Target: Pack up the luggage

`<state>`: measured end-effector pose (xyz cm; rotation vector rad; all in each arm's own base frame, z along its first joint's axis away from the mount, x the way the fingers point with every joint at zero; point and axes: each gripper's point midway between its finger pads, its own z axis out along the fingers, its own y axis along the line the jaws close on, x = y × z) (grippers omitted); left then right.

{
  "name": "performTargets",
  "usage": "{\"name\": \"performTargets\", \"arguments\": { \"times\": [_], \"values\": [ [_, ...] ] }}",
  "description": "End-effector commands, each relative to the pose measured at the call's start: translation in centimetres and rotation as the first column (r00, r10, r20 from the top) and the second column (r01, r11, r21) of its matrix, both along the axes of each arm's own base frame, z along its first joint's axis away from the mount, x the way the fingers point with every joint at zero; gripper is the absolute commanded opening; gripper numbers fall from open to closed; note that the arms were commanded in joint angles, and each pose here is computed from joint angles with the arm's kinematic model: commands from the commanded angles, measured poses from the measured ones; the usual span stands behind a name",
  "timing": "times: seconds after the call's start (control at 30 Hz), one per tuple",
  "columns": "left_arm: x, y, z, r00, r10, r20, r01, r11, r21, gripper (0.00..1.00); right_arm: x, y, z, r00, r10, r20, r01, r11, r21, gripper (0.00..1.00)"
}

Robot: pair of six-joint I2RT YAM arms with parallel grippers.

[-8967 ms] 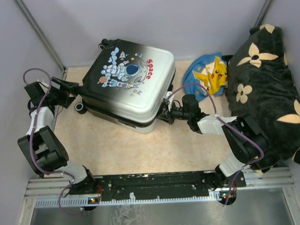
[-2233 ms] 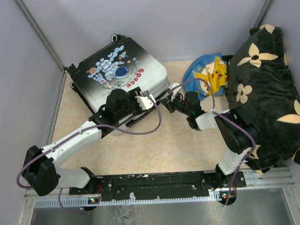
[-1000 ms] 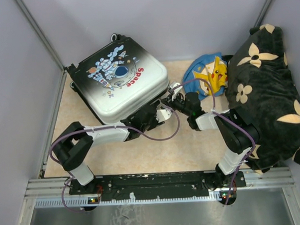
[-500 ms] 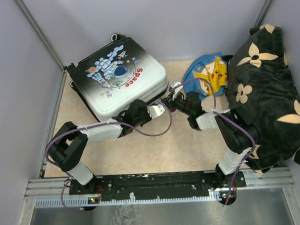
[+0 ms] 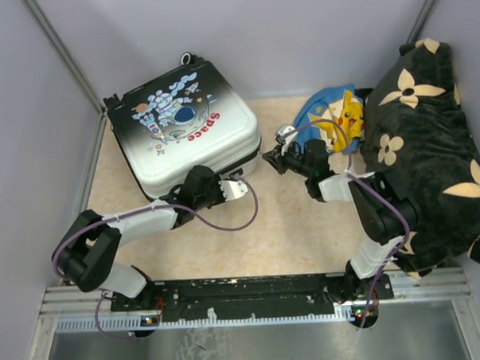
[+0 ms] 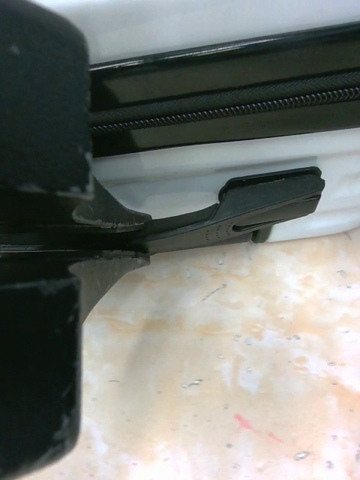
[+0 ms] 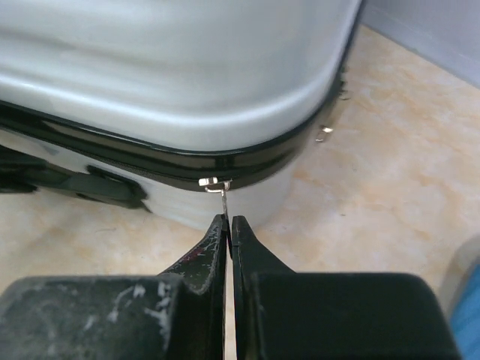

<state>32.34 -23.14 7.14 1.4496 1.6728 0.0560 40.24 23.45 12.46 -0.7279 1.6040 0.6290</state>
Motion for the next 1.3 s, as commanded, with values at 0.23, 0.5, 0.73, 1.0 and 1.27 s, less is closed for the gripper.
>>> {"name": "performTargets", "arguments": {
  "times": [0.23, 0.5, 0.73, 1.0, 1.27],
  "values": [
    [-8.1, 9.8, -7.4, 0.948, -0.12, -0.295, 0.225, 0.907, 0.357, 0.0, 7.2, -7.7, 3.0, 0.953, -0.185, 0.239, 0.213, 0.973, -0.094, 0.0],
    [-8.1, 9.6, -8.0, 0.93, -0.168, -0.327, 0.289, 0.884, 0.367, 0.0, 11.4, -5.1, 5.2, 0.951, -0.113, 0.288, 0.12, 0.993, -0.009, 0.0],
    [-7.5, 9.9, -8.2, 0.926, -0.169, -0.337, 0.297, 0.878, 0.375, 0.0, 12.9, -2.2, 6.4, 0.951, -0.025, 0.307, 0.015, 0.999, 0.035, 0.0],
    [-6.6, 8.2, -6.2, 0.928, -0.18, -0.325, 0.285, 0.906, 0.312, 0.0, 11.4, -0.9, 7.4, 0.951, 0.051, 0.306, -0.07, 0.996, 0.05, 0.0],
    [-4.9, 4.6, 0.9, 0.964, -0.216, -0.155, 0.238, 0.961, 0.142, 0.7, 9.0, -2.1, 7.8, 0.962, 0.044, 0.268, -0.058, 0.997, 0.047, 0.33]
  ]
}}
